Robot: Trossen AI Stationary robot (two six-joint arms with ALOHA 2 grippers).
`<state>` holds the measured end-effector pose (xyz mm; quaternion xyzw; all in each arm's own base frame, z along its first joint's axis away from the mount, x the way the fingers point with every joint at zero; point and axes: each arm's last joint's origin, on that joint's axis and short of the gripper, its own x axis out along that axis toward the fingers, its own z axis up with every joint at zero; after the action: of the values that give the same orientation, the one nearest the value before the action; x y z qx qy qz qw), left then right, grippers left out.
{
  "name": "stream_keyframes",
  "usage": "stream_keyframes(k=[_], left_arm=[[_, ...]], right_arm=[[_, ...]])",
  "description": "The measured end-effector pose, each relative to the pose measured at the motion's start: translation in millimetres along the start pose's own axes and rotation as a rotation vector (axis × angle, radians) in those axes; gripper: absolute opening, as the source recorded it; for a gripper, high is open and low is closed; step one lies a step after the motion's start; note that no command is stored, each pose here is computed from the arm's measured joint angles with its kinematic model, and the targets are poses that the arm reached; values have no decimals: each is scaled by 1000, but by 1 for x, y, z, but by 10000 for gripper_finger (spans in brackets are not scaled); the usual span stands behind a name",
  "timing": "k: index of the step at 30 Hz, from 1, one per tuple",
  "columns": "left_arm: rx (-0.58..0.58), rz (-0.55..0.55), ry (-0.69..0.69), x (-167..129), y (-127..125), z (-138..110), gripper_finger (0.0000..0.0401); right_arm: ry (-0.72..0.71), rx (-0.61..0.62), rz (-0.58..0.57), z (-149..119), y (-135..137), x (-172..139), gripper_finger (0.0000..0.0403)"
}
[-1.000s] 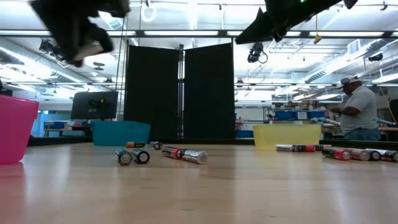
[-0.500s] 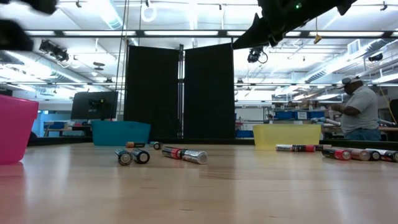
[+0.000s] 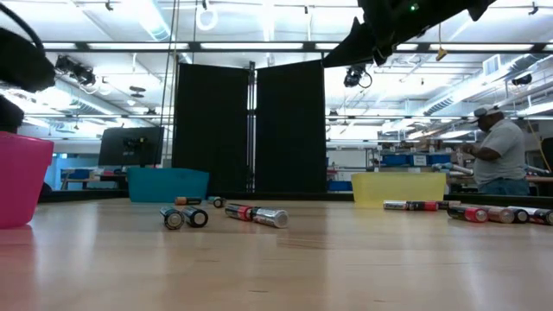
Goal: Sort batteries
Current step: Put the silver battery into the red bin
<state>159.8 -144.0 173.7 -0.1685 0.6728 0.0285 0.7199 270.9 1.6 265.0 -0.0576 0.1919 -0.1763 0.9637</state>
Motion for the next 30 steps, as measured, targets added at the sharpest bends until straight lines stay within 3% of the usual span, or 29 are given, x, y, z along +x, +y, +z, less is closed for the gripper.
stream_keyframes(k=[26,30], left_arm=[[-46,-9,15,20,13,-7,53],[-46,-17,22,20,13,-7,81]], right_arm=[[3,-1,1,0,0,0,11],[5,-1,1,0,0,0,11]])
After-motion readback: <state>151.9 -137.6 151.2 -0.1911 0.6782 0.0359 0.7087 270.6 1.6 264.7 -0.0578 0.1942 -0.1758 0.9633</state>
